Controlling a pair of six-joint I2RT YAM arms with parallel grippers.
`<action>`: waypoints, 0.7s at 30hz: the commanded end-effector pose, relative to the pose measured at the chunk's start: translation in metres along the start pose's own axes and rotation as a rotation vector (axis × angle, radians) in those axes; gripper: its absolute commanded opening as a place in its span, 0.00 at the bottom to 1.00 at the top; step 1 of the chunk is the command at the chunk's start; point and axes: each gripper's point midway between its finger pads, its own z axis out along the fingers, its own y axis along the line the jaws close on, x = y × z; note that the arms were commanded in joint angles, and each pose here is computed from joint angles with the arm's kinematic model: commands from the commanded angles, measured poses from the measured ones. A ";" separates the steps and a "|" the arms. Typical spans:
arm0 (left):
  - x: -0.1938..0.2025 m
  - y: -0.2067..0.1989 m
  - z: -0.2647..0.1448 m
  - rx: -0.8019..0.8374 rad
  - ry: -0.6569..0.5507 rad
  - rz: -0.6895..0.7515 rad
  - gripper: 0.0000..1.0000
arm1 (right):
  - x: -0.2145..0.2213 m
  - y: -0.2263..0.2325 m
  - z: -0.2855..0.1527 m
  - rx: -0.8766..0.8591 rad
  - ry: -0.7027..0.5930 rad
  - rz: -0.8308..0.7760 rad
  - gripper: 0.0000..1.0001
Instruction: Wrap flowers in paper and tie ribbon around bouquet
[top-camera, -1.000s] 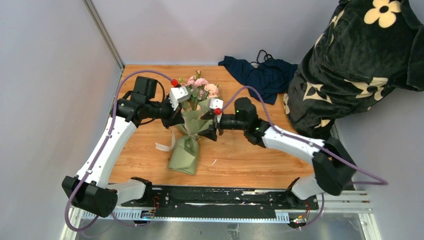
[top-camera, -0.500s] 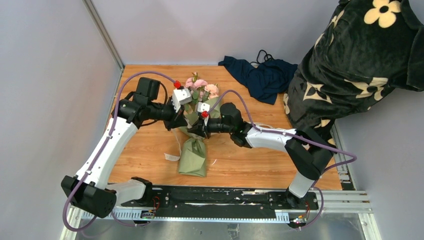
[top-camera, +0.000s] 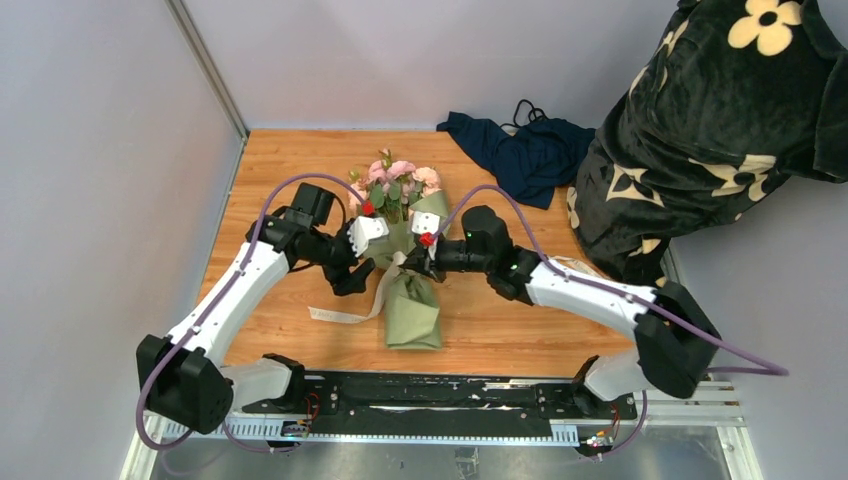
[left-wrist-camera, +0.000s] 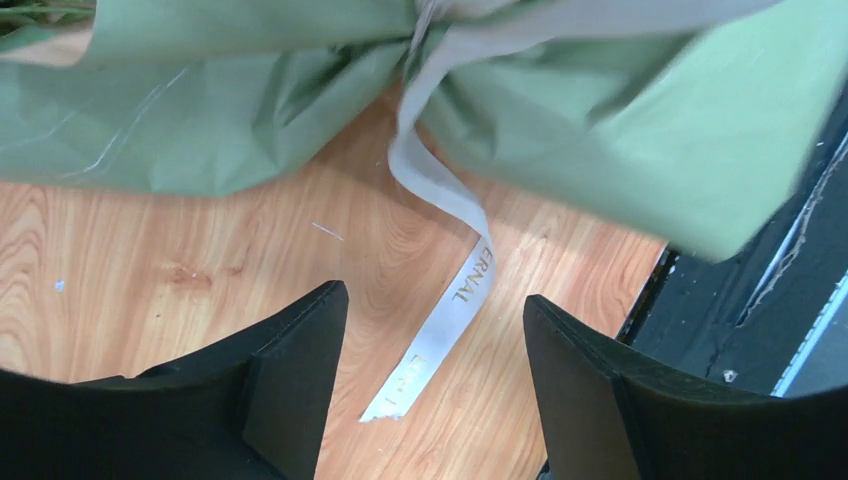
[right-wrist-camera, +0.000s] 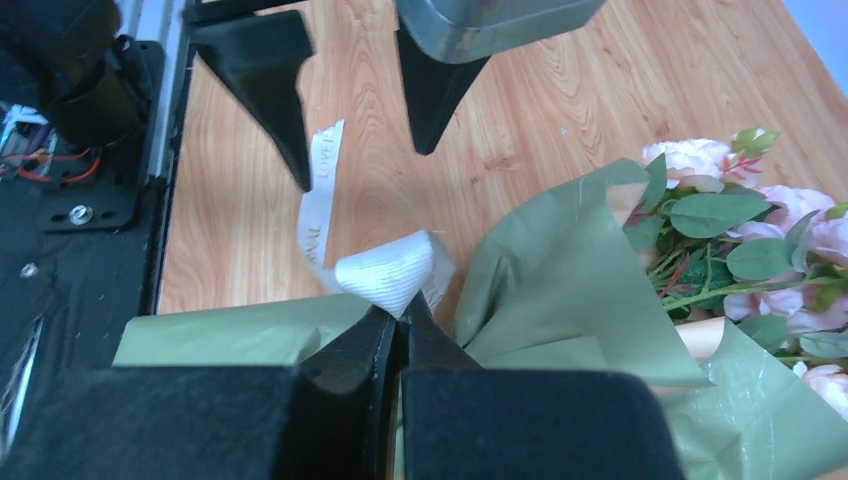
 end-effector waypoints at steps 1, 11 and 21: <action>-0.013 0.004 -0.016 -0.072 -0.052 0.115 0.74 | 0.013 0.021 -0.034 -0.067 0.114 -0.077 0.00; -0.018 -0.029 -0.058 -0.104 -0.129 0.156 0.68 | 0.030 0.023 -0.035 -0.077 0.140 -0.109 0.00; -0.069 -0.039 -0.001 -0.087 -0.602 0.299 0.73 | 0.017 0.002 -0.019 0.004 0.036 -0.080 0.00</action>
